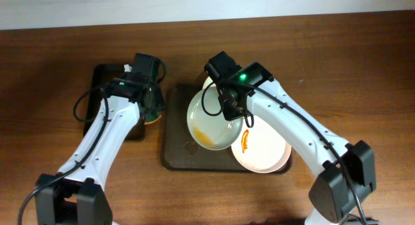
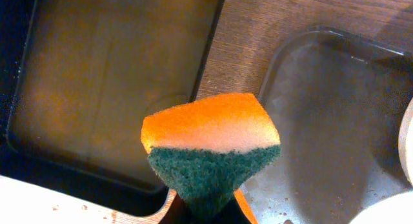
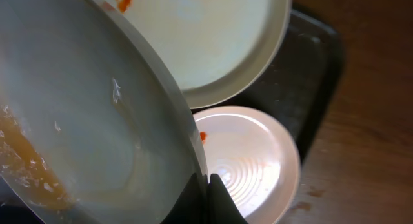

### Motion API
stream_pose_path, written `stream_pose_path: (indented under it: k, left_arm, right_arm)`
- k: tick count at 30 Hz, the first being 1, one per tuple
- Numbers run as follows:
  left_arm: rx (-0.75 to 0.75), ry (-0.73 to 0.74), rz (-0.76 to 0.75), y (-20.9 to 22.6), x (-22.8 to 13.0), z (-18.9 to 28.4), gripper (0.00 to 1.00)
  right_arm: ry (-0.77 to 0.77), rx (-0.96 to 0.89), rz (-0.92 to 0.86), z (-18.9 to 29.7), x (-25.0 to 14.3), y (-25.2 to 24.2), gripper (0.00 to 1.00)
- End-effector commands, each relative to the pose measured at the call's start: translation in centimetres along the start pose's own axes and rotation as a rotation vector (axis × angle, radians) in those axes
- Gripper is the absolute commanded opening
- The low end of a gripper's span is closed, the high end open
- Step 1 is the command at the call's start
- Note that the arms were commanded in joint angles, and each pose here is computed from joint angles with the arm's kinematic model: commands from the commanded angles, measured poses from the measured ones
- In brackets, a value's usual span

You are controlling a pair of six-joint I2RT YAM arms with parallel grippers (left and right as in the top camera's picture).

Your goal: Clean dirty plates on tray and stack at the side

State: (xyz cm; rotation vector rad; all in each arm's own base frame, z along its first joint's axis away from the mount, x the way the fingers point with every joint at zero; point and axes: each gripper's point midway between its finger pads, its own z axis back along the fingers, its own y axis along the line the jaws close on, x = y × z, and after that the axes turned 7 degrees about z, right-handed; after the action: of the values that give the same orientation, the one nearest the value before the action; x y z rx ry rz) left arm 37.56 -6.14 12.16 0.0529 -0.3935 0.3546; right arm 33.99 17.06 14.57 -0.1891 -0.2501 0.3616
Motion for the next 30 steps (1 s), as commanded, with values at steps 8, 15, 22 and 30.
stream_pose_path:
  k: [8, 15, 22, 30]
  left_arm:
    - [-0.023, 0.038, 0.040, 1.0, 0.0, -0.3, 0.00]
    - [-0.023, 0.038, 0.040, 1.0, 0.0, -0.3, 0.00]
    - [-0.023, 0.038, 0.040, 1.0, 0.0, -0.3, 0.00]
    - [-0.021, 0.035, 0.025, 1.0, 0.0, -0.3, 0.00]
  right_arm:
    - [-0.372, -0.584, 0.179, 9.3, 2.0, 1.0, 0.04]
    - [-0.507, -0.722, 0.231, 12.7, 2.2, 2.6, 0.04]
    - [-0.384, -0.510, 0.012, 8.6, 1.7, 1.1, 0.04]
    - [-0.072, 0.325, -0.434, 2.6, 1.6, -7.2, 0.04]
